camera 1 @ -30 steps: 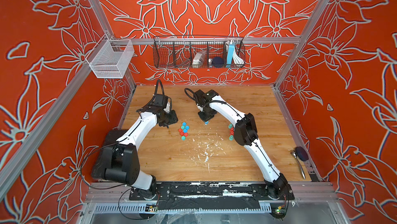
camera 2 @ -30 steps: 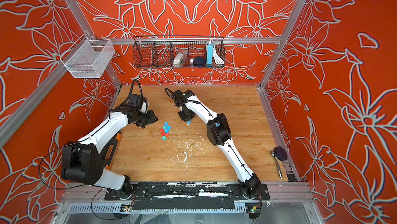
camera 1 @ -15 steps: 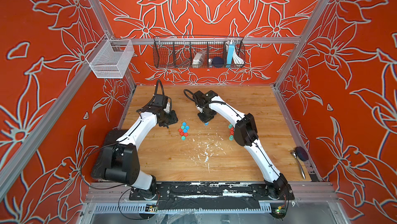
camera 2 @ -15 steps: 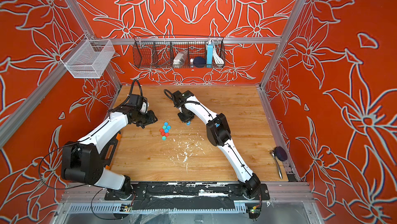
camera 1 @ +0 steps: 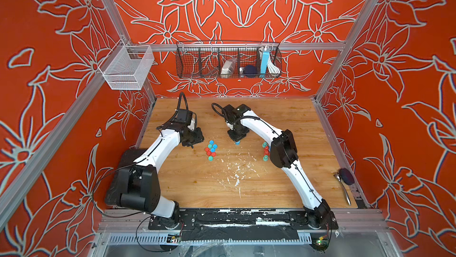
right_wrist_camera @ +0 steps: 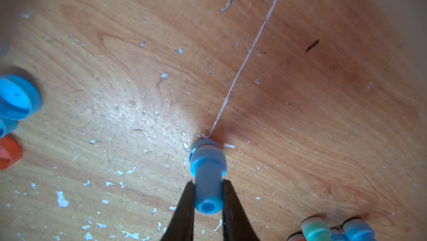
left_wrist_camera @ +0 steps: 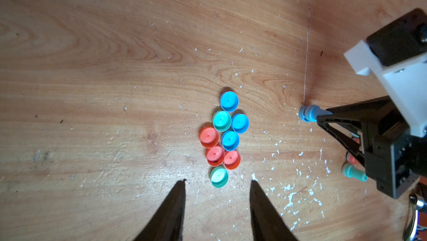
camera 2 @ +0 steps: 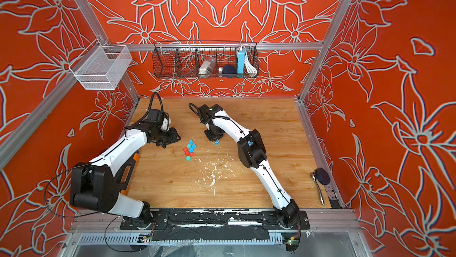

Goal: Close the stamp cap
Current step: Place the stamp at the center of the board.

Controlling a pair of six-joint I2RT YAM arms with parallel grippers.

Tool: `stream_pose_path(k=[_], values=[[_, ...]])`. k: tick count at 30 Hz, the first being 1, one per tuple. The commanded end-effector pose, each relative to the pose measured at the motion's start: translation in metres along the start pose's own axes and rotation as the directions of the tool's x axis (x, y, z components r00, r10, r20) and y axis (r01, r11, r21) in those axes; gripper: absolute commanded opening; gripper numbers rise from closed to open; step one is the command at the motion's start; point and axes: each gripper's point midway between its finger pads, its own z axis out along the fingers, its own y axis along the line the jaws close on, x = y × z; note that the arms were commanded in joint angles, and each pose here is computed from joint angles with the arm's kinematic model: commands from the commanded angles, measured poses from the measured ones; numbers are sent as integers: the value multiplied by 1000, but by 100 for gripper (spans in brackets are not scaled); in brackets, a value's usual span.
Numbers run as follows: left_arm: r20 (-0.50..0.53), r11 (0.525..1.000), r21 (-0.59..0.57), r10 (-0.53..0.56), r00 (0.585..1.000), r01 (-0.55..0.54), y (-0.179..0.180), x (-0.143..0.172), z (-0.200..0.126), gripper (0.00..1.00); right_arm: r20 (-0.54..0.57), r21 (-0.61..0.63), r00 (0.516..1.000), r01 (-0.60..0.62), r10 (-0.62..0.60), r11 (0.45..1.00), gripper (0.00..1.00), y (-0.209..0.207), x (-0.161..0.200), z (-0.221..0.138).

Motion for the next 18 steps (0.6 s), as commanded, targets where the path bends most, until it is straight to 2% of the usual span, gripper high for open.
stream_pose_path(k=[1, 18], values=[[21, 1000, 10, 3, 1000, -4, 0, -2, -7, 46, 14, -2, 1000, -4, 4, 1000, 0, 3, 4, -16], [24, 1000, 9, -1, 1000, 0, 1, -3, -7, 46, 19, -2, 1000, -8, 8, 1000, 0, 4, 4, -20]])
